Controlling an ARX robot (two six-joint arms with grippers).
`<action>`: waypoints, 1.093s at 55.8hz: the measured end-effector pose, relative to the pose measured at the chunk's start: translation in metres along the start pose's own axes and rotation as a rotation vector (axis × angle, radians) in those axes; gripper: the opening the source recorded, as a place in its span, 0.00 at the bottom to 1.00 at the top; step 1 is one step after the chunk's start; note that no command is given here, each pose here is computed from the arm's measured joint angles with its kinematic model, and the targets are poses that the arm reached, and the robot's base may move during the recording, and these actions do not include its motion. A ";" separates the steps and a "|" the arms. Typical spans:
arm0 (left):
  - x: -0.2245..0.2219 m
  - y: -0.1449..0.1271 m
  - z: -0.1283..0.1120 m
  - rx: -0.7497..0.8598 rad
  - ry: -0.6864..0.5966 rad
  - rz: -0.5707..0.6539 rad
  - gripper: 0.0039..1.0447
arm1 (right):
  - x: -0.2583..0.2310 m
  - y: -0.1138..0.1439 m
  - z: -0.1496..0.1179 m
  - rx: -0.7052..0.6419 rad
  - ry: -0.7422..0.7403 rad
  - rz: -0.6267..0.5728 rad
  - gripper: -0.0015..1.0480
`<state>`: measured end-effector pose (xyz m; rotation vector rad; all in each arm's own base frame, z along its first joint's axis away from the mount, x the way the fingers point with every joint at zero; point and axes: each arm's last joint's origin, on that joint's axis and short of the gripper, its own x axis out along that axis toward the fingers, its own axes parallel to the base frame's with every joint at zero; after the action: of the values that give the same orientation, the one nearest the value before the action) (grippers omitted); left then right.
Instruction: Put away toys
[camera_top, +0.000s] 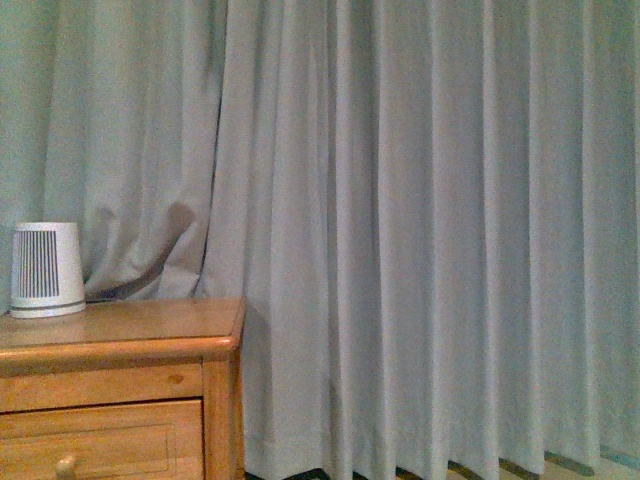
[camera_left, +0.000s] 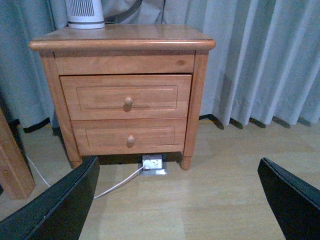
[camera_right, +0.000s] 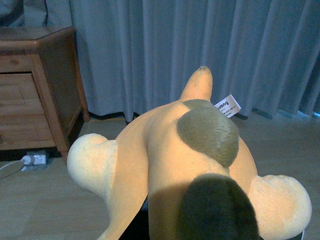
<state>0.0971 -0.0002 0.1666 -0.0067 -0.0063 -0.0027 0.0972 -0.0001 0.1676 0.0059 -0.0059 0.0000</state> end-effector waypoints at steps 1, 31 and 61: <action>0.000 0.000 0.000 0.000 0.000 0.000 0.94 | 0.000 0.000 0.000 0.000 0.000 0.000 0.07; 0.000 0.000 0.000 0.000 0.000 0.003 0.94 | 0.000 0.000 0.000 0.000 0.001 0.006 0.07; 0.000 0.000 0.000 0.001 0.000 0.000 0.94 | 0.000 0.000 0.000 0.000 0.000 -0.003 0.07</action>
<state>0.0971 -0.0003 0.1666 -0.0059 -0.0063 -0.0027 0.0972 0.0000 0.1676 0.0059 -0.0059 -0.0027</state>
